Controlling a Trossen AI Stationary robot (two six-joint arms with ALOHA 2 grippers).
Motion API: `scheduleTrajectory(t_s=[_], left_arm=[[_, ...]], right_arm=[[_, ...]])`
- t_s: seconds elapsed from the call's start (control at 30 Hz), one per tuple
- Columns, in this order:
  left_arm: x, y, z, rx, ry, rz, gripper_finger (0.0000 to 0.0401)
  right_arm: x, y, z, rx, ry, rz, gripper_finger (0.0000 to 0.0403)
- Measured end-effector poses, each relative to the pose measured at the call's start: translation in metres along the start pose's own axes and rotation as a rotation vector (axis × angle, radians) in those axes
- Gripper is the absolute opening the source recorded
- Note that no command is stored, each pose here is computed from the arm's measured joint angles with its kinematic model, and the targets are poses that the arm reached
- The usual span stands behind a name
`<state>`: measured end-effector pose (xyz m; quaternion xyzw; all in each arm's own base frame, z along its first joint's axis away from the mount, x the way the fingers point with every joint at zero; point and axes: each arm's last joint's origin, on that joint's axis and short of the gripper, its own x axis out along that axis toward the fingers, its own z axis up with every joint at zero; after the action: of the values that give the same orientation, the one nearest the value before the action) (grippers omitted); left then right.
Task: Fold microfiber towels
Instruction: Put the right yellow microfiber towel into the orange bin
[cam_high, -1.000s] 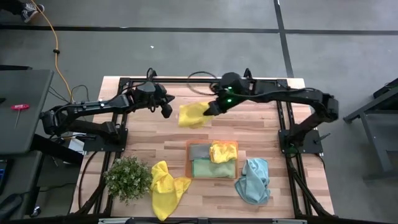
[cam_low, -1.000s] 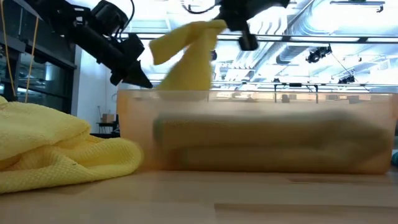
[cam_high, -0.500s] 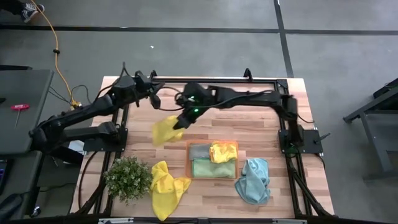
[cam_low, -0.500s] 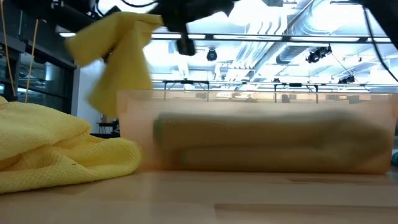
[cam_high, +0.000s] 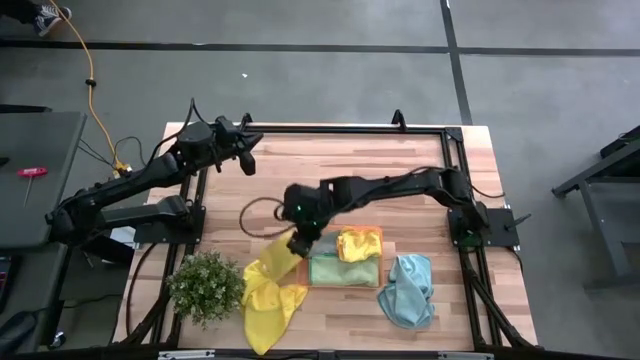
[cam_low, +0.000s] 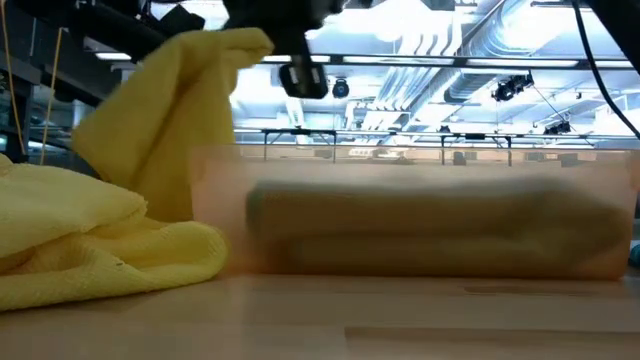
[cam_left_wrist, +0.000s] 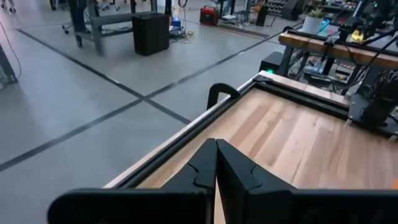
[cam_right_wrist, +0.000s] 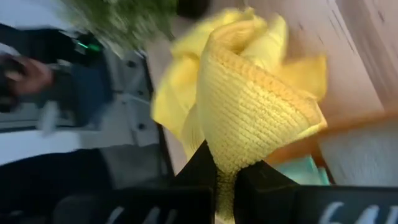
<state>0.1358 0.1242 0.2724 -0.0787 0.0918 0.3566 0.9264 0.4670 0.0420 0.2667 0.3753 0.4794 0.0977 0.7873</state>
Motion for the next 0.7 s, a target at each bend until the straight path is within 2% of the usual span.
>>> scheduleTrajectory(t_s=[0.2, 0.43, 0.6, 0.7], left_arm=[[0.000, 0.000, -0.004, -0.001, 0.037, 0.010, 0.0000], [0.000, 0.002, -0.005, 0.001, 0.051, 0.051, 0.0000], [0.000, 0.003, -0.005, 0.004, 0.049, 0.079, 0.0000], [0.000, 0.003, -0.005, 0.042, 0.051, 0.087, 0.0000]], right_arm=[[0.005, 0.015, -0.034, 0.040, 0.055, -0.227, 0.0000], [-0.022, 0.038, -0.063, 0.113, -0.006, -0.439, 0.0000], [-0.029, 0.046, -0.078, 0.156, -0.008, -0.517, 0.0000], [-0.028, 0.049, -0.081, 0.191, -0.011, -0.512, 0.0000]])
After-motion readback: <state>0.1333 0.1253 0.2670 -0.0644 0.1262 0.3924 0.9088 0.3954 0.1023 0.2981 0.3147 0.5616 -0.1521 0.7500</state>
